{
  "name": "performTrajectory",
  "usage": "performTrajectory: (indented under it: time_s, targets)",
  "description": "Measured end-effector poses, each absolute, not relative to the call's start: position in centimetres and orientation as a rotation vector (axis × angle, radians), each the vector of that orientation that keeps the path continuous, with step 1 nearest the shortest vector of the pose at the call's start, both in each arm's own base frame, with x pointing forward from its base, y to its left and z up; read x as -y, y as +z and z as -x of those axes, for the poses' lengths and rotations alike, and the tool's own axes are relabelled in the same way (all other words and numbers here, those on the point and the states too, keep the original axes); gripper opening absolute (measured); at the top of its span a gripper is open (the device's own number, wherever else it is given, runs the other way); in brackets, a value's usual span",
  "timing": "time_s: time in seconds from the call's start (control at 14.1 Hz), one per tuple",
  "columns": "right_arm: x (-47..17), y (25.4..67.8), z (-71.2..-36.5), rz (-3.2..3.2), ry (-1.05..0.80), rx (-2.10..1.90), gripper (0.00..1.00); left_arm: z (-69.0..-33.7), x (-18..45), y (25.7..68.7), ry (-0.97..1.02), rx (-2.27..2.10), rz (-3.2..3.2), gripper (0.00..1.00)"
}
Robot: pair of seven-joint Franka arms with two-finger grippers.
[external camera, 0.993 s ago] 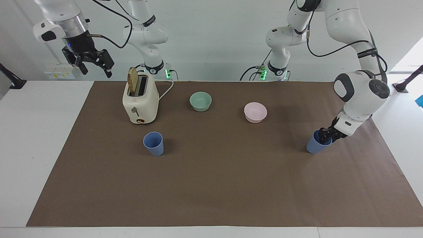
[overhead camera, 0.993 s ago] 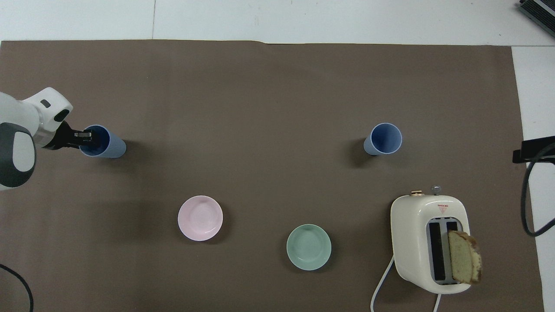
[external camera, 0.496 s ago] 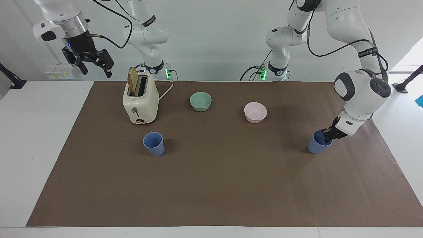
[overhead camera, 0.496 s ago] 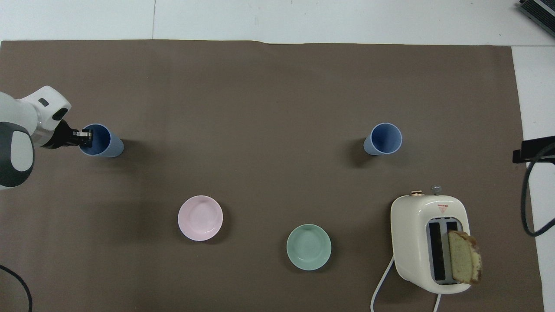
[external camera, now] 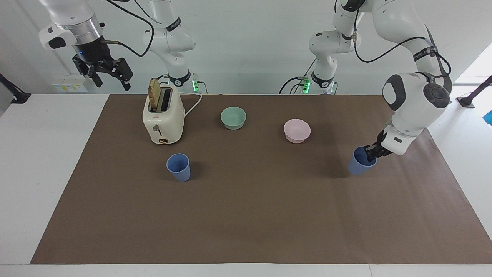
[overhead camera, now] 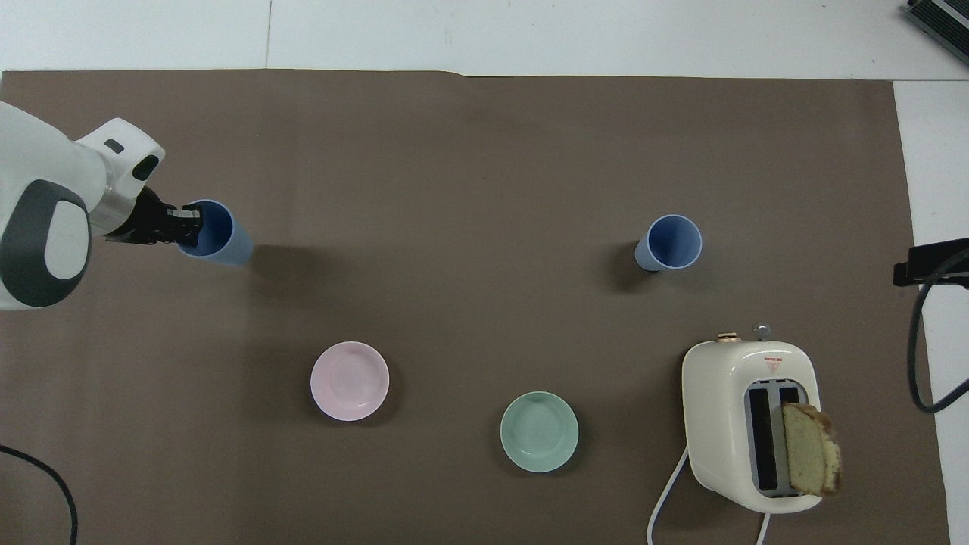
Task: Stack blue cups with both arms
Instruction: 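Slide the blue cup with the left gripper toward the table center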
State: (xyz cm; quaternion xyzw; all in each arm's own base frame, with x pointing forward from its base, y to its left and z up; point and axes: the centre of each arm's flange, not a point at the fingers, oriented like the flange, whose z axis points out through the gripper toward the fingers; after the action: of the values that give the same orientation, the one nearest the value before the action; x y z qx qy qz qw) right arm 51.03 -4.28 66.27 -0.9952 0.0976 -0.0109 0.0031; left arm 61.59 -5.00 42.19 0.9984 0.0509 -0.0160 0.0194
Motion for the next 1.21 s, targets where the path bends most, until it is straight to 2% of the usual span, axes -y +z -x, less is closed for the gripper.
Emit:
performTrajectory:
  time_s: [0.28,0.5,0.92,1.21]
  targets:
    - [4.3,66.2,-51.0,3.12,-0.033,-0.306,1.0,-59.7,14.9,43.1,-0.055,-0.206,-3.098,0.04]
    - [4.3,66.2,-51.0,3.12,-0.033,-0.306,1.0,-58.1,20.0,43.4,-0.064,-0.225,-3.081,0.04]
    - [4.3,66.2,-51.0,3.12,-0.033,-0.306,1.0,-55.6,26.5,43.6,-0.068,-0.186,-3.054,0.04]
    - [4.3,66.2,-51.0,3.12,-0.033,-0.306,1.0,-55.6,27.9,41.9,-0.021,-0.167,-3.039,0.04]
